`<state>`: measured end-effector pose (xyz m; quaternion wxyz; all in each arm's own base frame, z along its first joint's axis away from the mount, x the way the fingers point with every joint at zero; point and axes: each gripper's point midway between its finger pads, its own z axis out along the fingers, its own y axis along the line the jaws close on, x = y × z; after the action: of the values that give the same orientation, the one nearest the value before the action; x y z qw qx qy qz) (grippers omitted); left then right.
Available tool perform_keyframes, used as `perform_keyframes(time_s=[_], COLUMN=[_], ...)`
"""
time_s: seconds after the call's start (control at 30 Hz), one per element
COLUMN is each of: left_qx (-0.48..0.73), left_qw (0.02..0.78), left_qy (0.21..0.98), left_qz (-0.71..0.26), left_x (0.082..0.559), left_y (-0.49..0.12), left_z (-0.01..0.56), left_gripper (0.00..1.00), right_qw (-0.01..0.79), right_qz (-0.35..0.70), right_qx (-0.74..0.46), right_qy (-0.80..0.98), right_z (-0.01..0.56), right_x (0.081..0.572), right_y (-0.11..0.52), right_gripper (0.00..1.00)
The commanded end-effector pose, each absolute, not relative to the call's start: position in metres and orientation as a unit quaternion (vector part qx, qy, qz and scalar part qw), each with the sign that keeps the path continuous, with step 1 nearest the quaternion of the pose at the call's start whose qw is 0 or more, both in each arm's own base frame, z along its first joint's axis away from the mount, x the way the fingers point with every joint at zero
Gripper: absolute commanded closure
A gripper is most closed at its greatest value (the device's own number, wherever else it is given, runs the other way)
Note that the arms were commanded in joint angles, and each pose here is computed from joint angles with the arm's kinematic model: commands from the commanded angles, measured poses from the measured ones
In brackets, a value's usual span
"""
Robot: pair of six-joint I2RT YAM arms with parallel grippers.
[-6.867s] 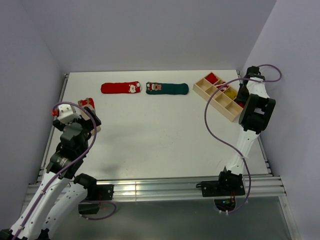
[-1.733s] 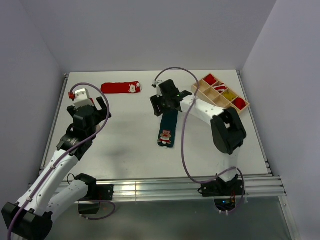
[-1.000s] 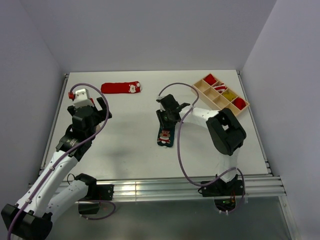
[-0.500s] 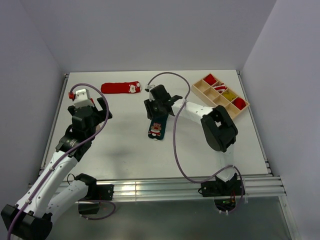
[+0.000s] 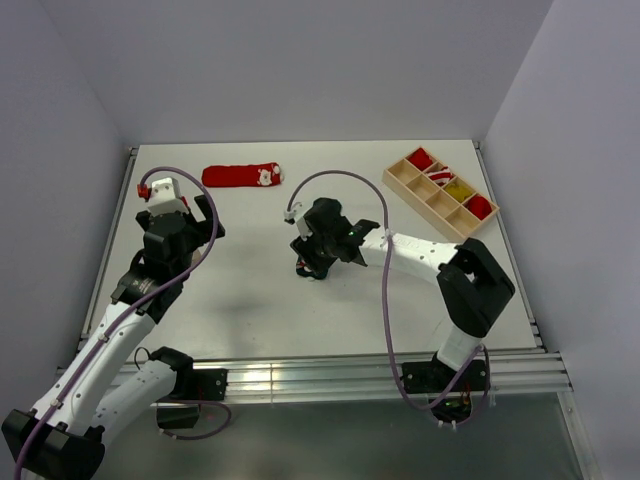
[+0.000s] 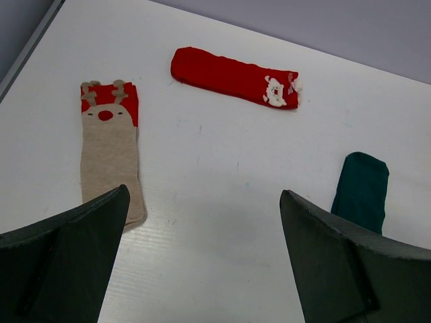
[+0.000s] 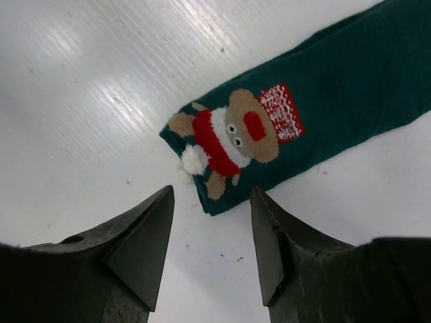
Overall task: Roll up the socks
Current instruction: Roll the sock at the center of the board.
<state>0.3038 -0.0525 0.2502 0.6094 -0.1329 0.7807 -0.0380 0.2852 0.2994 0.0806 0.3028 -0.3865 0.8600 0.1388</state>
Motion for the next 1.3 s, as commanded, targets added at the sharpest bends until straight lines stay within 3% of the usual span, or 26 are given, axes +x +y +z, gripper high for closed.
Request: perform_keyframes(time_s=[0.0,0.57,0.83,1.27], left_qx=[-0.129,-0.129,-0.129,-0.129], left_qw=[0.625,0.624,0.625,0.624], left_qy=[0.769,0.769,0.768,0.77], left_qz=[-0.049,-0.047,-0.049,-0.047], left_x=[0.304,0.305,0.304,0.305], left_y=[-0.054,-0.054,-0.054,-0.054], left_z=[0.265,0.265,0.266,0.263], left_gripper=[0.01,0.01,0.01,0.0], right_qw=[0.287,0.246,0.308,0.294], right_qz=[0.103,0.161,0.093,0.06], right_qx=[-0.417,-0.454,-0.44,-0.476], right_qy=[0.856,0.841,0.838,0.827], right_z=[0.072,0.044,0.057,0.034], right_x=[0.286,0.255,0.269,0.256], right_y=[0.293,0.351,0.343,0.344], right_gripper=[0.43,0.44,0.44,0.47])
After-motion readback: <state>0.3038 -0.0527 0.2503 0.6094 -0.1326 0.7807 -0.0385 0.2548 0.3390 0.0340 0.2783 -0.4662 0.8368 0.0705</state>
